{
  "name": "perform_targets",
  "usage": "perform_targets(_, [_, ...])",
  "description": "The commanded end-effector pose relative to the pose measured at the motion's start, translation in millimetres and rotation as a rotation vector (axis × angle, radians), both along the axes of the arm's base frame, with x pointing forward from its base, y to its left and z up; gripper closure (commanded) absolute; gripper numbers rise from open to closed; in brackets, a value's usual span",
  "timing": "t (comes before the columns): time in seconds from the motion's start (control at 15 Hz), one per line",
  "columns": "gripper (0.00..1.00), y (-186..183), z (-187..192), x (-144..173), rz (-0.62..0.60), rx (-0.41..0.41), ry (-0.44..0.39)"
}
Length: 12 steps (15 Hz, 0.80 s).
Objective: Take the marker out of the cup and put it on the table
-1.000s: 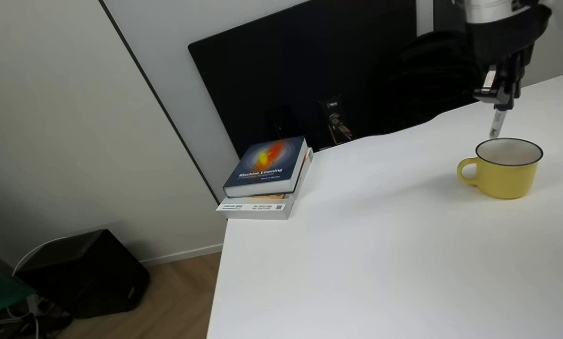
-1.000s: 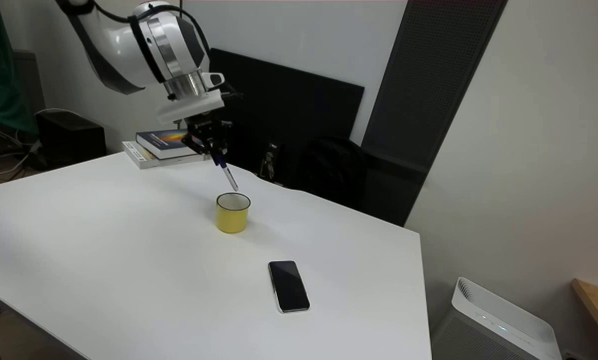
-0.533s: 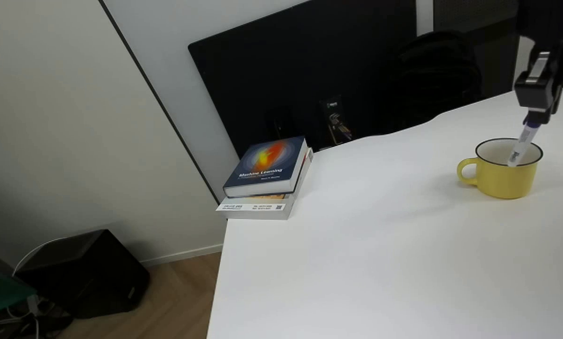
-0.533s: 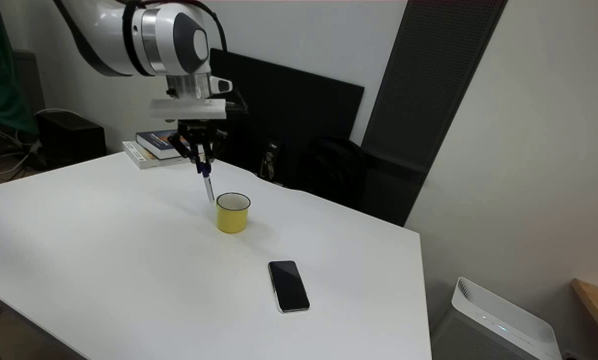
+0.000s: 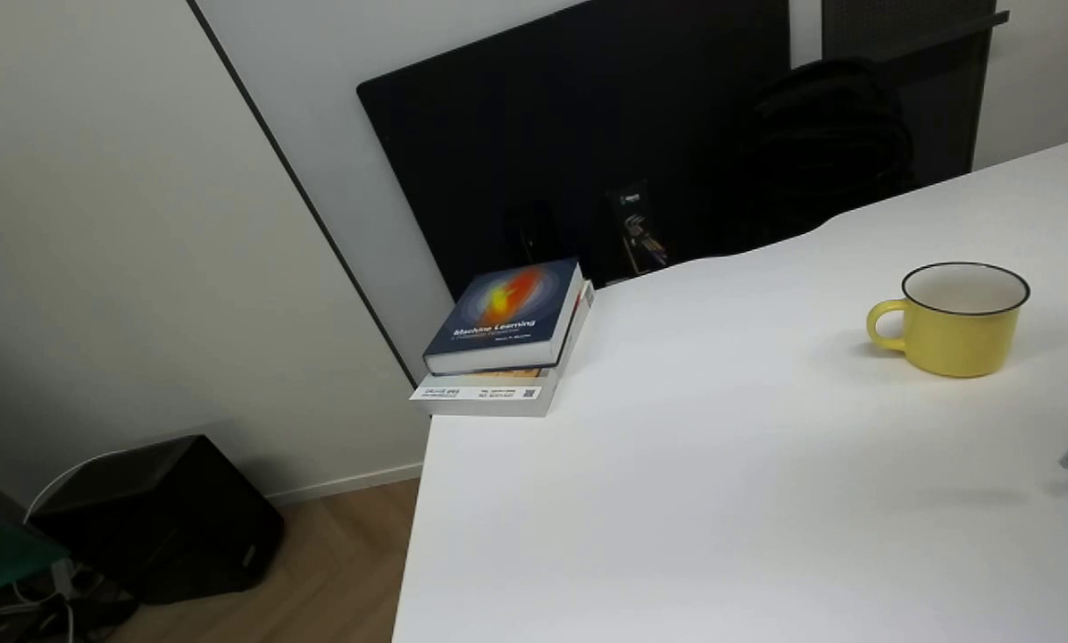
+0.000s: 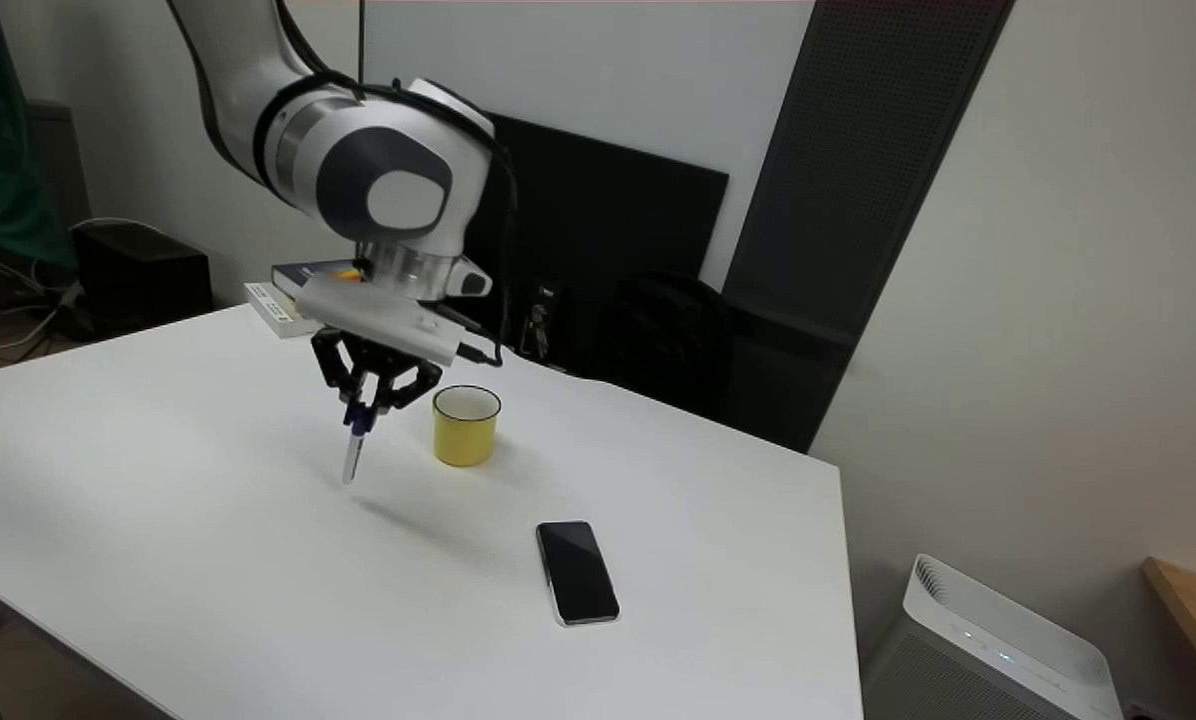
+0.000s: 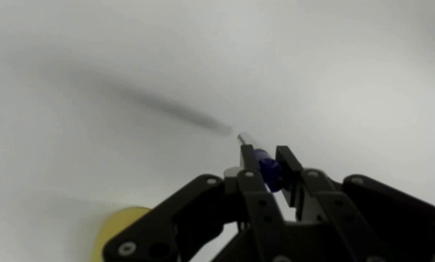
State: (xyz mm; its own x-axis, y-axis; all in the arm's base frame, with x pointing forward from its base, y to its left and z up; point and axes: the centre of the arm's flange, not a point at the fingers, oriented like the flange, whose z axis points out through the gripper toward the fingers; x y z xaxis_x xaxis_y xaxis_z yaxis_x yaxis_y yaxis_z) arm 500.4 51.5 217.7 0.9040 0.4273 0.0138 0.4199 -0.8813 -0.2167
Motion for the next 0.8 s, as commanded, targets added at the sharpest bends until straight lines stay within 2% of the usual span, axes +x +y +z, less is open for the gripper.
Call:
perform_targets(0.0, [0.95, -31, -31, -19, -0.075, 0.026, 0.070])
perform_targets(0.2, [0.95, -48, -48, -29, -0.126, -0.002, 0.103])
perform_targets(0.73, [0.95, -67, -51, -36, -0.187, -0.173, 0.077])
